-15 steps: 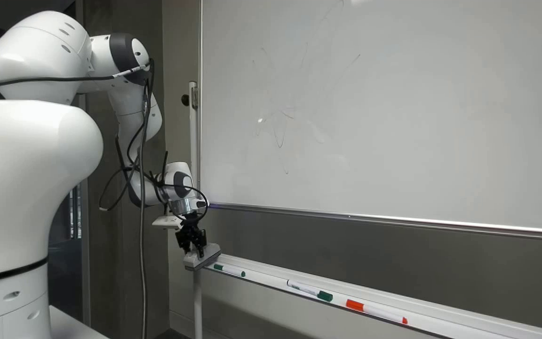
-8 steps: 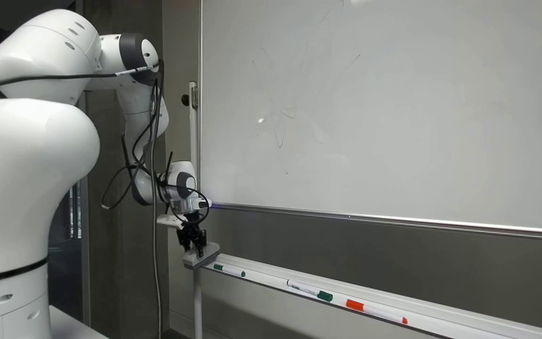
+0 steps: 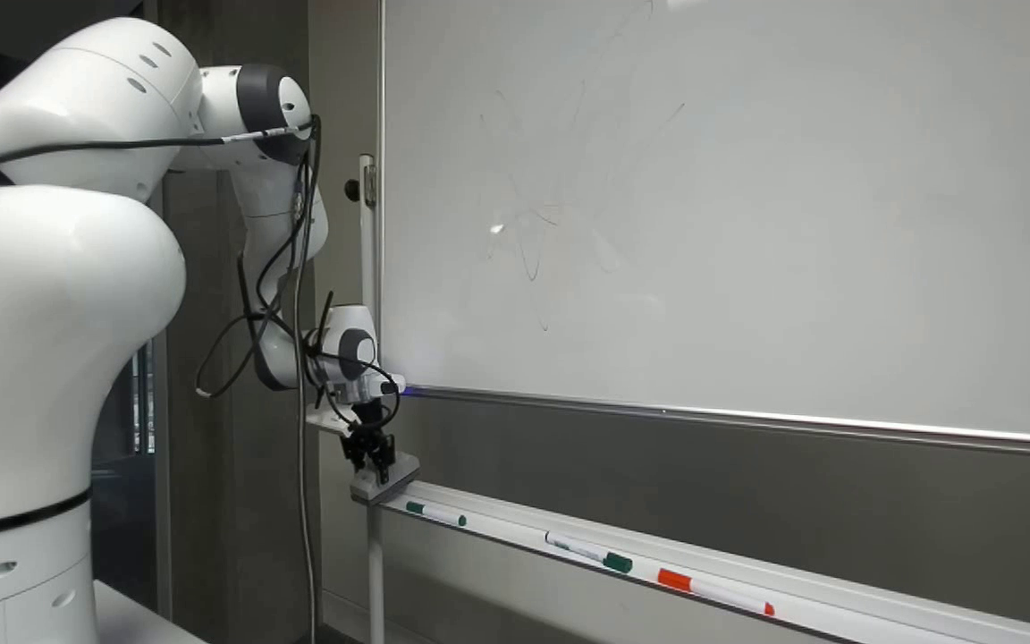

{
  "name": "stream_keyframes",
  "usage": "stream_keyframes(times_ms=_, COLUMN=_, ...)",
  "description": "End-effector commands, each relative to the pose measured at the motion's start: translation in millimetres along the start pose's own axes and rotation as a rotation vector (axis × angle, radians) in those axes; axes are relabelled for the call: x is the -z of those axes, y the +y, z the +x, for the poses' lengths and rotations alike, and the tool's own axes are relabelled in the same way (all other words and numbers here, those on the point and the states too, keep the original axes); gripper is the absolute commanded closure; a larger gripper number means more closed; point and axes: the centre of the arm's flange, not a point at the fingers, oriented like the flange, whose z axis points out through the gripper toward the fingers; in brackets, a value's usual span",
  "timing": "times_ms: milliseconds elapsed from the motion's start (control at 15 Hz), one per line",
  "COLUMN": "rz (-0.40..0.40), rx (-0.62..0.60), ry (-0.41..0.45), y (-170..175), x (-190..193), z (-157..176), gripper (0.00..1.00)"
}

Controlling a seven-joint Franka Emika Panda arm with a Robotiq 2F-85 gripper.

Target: Move the grey eraser to the left

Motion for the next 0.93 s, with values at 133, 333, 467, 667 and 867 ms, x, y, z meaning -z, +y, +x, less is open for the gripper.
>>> stream_keyframes(times_ms=133, rz=0.003, rx=0.012, ry=-0.007, y=10, x=-2, z=-3, gripper=0.01)
stream_keyframes(times_ms=333, rz=0.001, rx=0.009, ry=-0.007, y=12, x=-2, z=-3, gripper=0.00)
stream_keyframes(times_ms=467, rz=-0.024, rx=-0.007, ry=-0.028, y=20, x=0, z=-1, gripper=0.00)
stream_keyframes(times_ms=667, rz=-0.064, rx=-0.018, ry=-0.045, y=35, x=13, z=3, gripper=0.00)
stream_keyframes(times_ms=867, rz=-0.100, rx=-0.047, ry=-0.065, y=47, x=35, z=4, gripper=0.00)
